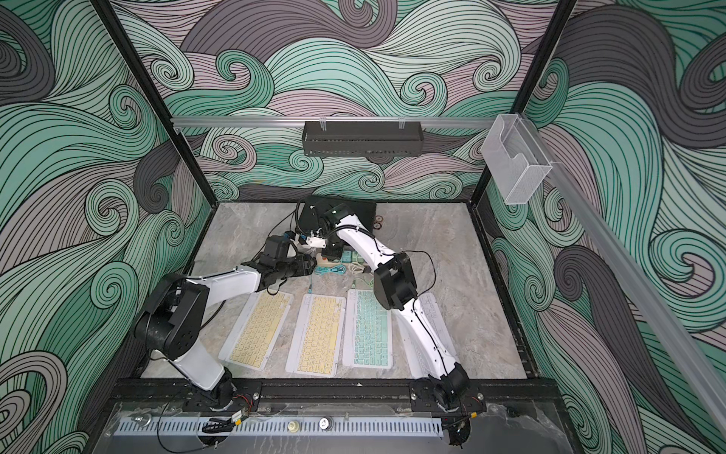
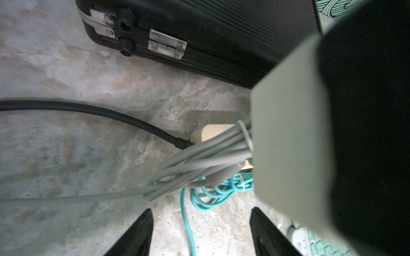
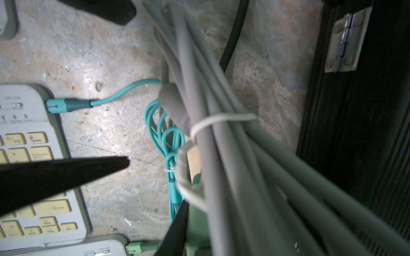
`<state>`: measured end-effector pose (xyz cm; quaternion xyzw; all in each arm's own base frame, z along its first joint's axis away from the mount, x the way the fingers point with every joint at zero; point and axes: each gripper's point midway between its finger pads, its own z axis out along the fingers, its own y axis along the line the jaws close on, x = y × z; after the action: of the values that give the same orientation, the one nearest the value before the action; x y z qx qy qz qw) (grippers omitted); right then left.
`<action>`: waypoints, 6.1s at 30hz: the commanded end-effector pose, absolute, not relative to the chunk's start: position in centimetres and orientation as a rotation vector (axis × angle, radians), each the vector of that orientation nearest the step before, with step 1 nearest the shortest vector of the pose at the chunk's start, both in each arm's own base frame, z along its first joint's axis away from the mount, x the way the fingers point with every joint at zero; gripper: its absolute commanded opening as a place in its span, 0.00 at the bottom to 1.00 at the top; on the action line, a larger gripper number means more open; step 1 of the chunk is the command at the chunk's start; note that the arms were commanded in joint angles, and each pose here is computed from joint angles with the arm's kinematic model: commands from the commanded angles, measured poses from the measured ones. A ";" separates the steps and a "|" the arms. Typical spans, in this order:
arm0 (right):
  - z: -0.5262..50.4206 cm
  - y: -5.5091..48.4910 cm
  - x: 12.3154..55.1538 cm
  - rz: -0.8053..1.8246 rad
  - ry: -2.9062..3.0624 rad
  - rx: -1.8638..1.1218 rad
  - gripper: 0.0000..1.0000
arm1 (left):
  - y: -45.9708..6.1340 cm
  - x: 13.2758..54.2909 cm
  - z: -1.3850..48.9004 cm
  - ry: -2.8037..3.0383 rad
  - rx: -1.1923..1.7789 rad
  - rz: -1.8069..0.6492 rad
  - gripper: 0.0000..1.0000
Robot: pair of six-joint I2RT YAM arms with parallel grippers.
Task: Unplug the wireless keyboard
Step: Remove the plug from the socket, then place the plug at the center of the board.
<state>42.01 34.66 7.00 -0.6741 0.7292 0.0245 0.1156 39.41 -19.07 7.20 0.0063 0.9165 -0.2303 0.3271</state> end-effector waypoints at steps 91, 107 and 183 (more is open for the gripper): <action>10.5 36.2 42.6 -0.029 2.096 -1.855 0.00 | -22.1 38.2 -6.8 2.693 -0.780 -1.071 0.00; 13.9 37.0 42.0 0.123 2.066 -1.781 0.00 | -21.6 38.5 -5.9 2.686 -0.752 -1.059 0.00; 17.1 52.3 30.7 0.739 1.964 -1.323 0.00 | 2.4 30.8 12.9 1.781 -1.041 -0.111 0.41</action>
<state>30.60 51.61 19.36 -0.5051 0.7399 0.2762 0.3479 31.50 1.47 13.48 -0.4184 0.7435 -0.0664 0.5174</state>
